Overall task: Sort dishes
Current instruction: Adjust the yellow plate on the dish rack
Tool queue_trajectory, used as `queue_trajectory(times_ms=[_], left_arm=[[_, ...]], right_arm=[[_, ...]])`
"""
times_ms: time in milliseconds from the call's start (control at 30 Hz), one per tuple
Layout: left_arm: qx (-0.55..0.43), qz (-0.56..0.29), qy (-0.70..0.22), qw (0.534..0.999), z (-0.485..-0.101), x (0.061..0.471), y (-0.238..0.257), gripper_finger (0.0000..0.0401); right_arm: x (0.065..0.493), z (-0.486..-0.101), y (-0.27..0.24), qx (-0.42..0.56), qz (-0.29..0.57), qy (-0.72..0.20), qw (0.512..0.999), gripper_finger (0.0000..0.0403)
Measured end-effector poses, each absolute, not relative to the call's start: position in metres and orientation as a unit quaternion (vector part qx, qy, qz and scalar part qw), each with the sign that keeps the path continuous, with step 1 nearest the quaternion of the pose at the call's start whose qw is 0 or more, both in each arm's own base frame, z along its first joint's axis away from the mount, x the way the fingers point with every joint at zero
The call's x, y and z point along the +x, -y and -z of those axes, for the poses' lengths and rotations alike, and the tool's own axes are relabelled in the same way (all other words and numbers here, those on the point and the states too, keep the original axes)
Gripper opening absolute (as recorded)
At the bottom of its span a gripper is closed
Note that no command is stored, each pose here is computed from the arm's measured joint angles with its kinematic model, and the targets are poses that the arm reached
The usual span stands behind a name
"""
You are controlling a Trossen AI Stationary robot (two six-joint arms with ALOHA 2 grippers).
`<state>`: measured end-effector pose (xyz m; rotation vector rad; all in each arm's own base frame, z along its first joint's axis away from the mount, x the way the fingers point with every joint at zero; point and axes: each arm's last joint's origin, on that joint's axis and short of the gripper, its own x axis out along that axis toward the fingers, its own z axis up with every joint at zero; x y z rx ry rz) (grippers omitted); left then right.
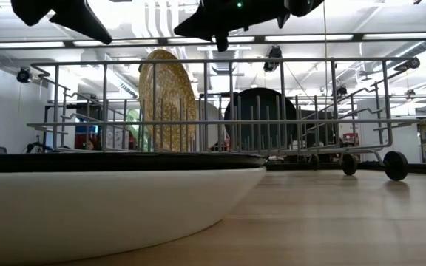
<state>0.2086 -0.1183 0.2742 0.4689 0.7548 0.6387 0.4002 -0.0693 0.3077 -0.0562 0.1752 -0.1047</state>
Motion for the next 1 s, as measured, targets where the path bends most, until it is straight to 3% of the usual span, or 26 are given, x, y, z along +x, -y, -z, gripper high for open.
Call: queue_trajectory(times_ms=[367,1000], left_arm=[[0.226,-0.329,-0.331,0.855,-0.257,0.207,0.116,0.0],[0.208,-0.339,-0.328,0.857,-0.245,0.203,0.114,0.0]], right_arm=[[0.422,-0.297,0.071,-0.02,0.051,-0.089,0.995,0.0],[0.426,-0.292,0.072,-0.026,0.061,-0.096,0.993,0.0]])
